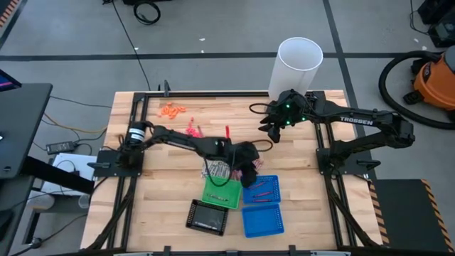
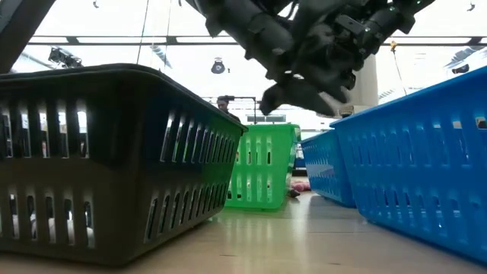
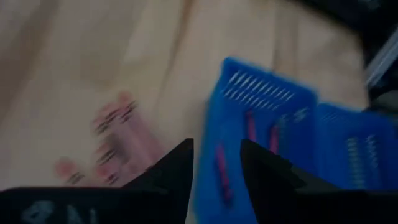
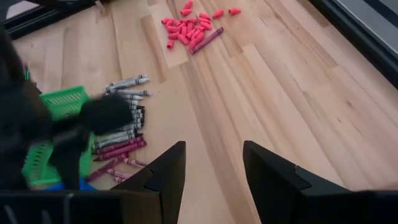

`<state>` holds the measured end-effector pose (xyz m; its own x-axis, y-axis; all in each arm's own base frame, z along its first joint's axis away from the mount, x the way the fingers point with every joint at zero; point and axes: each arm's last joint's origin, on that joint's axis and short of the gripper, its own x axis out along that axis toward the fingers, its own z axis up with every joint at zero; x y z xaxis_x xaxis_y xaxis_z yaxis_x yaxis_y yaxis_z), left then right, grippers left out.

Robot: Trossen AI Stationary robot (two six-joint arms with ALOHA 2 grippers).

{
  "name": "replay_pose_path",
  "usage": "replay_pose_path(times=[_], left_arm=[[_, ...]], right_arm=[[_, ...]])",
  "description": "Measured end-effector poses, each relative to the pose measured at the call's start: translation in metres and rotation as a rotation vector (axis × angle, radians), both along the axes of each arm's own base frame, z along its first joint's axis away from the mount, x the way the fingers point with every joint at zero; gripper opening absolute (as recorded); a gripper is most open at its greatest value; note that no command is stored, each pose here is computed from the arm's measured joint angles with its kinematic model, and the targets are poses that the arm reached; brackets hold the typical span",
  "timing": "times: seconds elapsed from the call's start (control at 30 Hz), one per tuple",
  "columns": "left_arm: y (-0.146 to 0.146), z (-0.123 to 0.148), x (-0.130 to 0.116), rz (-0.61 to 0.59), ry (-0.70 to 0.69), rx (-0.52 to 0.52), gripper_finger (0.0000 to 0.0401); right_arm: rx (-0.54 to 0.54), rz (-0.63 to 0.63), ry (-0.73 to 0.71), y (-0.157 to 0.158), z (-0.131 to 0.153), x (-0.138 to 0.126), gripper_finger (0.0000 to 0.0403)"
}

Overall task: Sort crayons
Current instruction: Put the violet crayon into the top blue bin

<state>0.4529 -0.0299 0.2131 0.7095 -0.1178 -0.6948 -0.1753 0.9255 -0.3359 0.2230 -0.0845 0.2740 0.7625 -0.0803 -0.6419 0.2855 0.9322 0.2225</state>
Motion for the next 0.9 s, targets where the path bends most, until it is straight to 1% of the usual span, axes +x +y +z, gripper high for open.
replay_pose_path(times=[0.13,0.27,0.5,0.7,0.8,0.9], left_arm=[[0.021,0.006,-0.013,-0.018,0.098,0.065,0.0141],[0.038,0.006,-0.020,-0.050,0.157,0.120,0.0141],[0.070,0.002,-0.027,-0.121,0.203,0.171,0.0141],[0.106,0.000,-0.037,-0.157,0.248,0.203,0.0141],[0.128,-0.002,-0.046,-0.139,0.295,0.200,0.0141],[0.152,-0.005,-0.057,-0.087,0.350,0.174,0.0141]], right_arm=[[-0.005,-0.013,0.004,-0.001,0.000,0.000,0.0169],[-0.008,-0.018,0.008,-0.001,0.000,0.000,0.0169],[-0.034,-0.088,0.022,-0.003,-0.001,-0.001,0.0169],[-0.042,-0.124,0.030,-0.004,-0.001,-0.001,0.0169],[-0.045,-0.156,0.034,-0.004,-0.001,-0.002,0.0169],[-0.038,-0.192,0.035,-0.005,-0.001,-0.002,0.0169]])
